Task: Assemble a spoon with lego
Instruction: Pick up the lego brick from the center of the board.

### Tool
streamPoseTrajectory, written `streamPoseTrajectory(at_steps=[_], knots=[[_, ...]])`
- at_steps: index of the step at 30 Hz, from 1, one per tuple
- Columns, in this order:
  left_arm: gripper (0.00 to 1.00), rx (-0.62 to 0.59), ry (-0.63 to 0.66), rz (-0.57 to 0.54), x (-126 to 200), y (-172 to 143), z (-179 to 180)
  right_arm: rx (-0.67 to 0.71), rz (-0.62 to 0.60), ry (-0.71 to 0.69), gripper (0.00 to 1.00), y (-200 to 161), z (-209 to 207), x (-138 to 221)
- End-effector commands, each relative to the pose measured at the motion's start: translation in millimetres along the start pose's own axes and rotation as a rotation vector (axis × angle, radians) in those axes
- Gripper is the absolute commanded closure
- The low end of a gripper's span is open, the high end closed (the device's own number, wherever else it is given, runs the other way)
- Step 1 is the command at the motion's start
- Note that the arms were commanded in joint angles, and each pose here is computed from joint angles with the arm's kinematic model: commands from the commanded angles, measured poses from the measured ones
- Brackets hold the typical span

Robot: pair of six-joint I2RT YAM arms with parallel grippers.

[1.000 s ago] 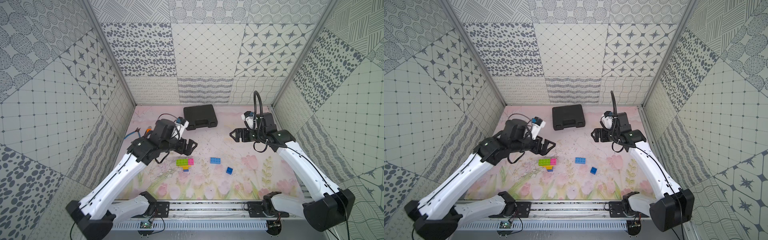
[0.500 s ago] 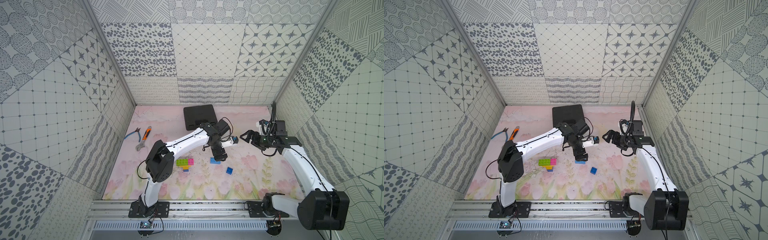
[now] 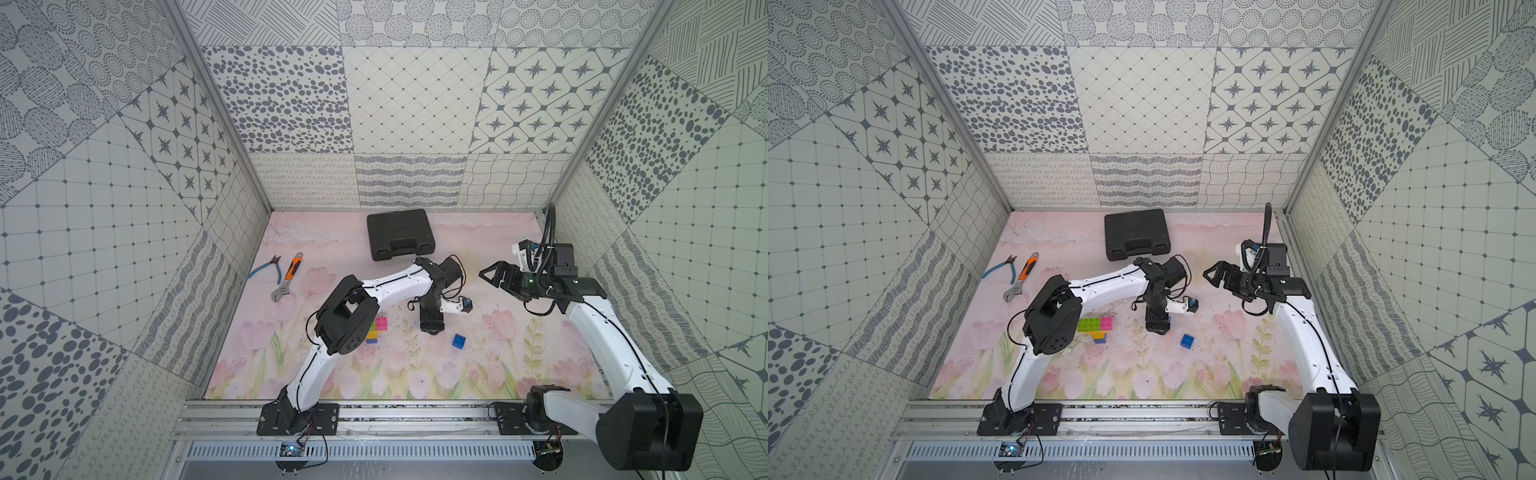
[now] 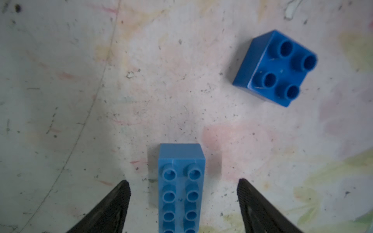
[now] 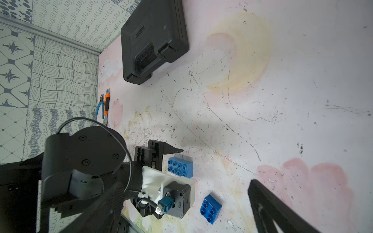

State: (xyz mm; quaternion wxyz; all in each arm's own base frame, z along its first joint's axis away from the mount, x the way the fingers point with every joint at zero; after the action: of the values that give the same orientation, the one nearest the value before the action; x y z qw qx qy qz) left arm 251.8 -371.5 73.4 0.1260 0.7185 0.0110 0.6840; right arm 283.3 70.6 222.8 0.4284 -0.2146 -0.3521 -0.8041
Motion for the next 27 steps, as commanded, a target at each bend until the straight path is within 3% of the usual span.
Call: streamPoseTrajectory(at_steps=[1,5,8,15,19,27], knots=[[0.16,-0.075,0.031,0.047,-7.6,-8.1,9.1,0.034,-0.031,0.037,0.02,1.9,7.1,4.1],[0.21,-0.074,0.023,0.053,-13.6,-9.8,10.9,0.048,-0.044,0.043,0.02,1.2,9.1,5.8],[0.4,-0.067,0.012,0.061,-12.5,-11.0,10.0,0.053,-0.047,0.042,0.02,1.9,10.0,6.5],[0.73,-0.056,0.023,0.055,-4.2,-10.5,2.3,0.05,-0.047,0.052,0.02,4.6,11.4,4.0],[0.8,-0.034,0.046,0.062,8.7,-10.8,-2.7,0.047,-0.049,0.053,0.02,5.1,11.5,3.7],[0.82,0.022,0.184,0.051,93.7,-29.7,-24.3,0.05,-0.04,0.062,0.02,4.1,12.3,0.8]])
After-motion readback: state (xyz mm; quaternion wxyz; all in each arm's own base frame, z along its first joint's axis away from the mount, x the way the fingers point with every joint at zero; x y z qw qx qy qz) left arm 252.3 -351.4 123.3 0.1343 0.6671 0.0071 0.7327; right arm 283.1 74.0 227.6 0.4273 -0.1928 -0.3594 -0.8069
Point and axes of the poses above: each gripper's point midway between its finger pads, its own x axis back along the fingers, its own z axis along the line the jaws close on, y = z × x, the point moved 4 cm from there along x, back along the fingers, and after that the axes turned 5 degrees about -x, right-handed, at the moved point
